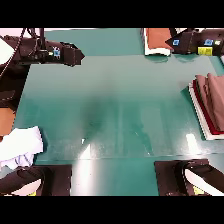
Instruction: Fold the shirts.
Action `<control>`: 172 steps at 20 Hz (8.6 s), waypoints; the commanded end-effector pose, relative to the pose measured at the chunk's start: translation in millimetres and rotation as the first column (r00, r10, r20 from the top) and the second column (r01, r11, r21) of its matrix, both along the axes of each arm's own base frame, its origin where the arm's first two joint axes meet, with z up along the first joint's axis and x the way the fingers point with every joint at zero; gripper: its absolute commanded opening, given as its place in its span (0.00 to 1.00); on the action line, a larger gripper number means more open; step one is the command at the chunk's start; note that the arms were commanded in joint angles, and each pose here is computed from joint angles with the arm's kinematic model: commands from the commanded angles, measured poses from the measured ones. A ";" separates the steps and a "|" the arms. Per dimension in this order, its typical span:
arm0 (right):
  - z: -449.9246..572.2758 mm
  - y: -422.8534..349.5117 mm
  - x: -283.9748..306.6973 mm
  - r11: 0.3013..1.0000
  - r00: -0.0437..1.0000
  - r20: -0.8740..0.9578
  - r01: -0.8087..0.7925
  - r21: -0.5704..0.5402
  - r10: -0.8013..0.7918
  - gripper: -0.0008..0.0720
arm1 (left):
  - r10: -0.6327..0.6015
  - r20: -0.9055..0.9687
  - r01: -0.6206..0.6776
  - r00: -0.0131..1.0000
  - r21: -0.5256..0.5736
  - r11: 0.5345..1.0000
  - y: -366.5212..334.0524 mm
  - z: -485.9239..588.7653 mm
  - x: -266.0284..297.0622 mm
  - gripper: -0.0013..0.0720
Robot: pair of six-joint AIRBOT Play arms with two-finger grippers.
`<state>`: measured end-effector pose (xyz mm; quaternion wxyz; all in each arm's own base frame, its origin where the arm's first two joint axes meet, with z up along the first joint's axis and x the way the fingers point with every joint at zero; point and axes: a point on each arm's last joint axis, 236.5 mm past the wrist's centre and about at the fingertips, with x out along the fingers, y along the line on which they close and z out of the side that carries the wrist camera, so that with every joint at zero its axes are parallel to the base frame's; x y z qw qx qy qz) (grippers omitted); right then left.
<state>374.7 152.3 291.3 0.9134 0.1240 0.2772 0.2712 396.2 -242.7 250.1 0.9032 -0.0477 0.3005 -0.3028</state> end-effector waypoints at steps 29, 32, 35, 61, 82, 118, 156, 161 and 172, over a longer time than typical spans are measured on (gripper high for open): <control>-10.4 3.7 -10.1 0.999 0.998 -0.049 -0.034 -0.019 0.033 0.04 | 0.704 -0.399 -0.360 0.587 0.651 0.669 320.5 -236.2 -187.5 0.93; -10.2 3.5 -9.9 0.999 0.998 -0.048 -0.033 -0.019 0.032 0.04 | 0.695 -0.407 -0.341 0.593 0.655 0.674 319.7 -277.8 -192.3 0.93; -10.0 3.5 -9.7 0.999 0.998 -0.047 -0.033 -0.019 0.032 0.04 | 0.689 -0.414 -0.329 0.595 0.656 0.679 317.9 -297.6 -197.3 0.93; 131.6 -62.8 3.3 0.990 0.953 0.271 0.141 -0.009 -0.133 0.04 | -0.332 -0.034 0.316 0.943 0.413 0.854 -107.5 -70.2 -89.6 0.05; 47.9 -46.1 17.8 0.997 0.998 0.027 0.051 -0.060 -0.050 0.04 | 0.018 -0.597 -0.026 0.802 -0.005 1.000 -69.2 -286.5 36.9 0.71; -132.6 -76.0 25.3 0.987 0.941 -0.303 0.121 -0.110 -0.149 0.04 | 0.037 0.091 -0.058 0.995 0.237 0.970 18.7 4.8 72.5 0.05; -105.9 -95.3 -44.0 0.963 0.928 -0.305 0.151 -0.223 -0.216 0.04 | 0.161 -0.681 -0.258 0.714 -0.042 0.965 40.5 -267.7 -64.0 0.77; -105.7 -95.4 -43.6 0.963 0.928 -0.303 0.152 -0.223 -0.216 0.04 | 0.065 -0.762 -0.343 0.645 -0.213 0.915 12.6 -274.7 -79.0 0.77; -104.9 -95.5 -42.7 0.963 0.929 -0.299 0.154 -0.221 -0.218 0.04 | -0.027 -0.767 -0.288 0.641 -0.273 0.918 -39.7 -278.4 -99.2 0.76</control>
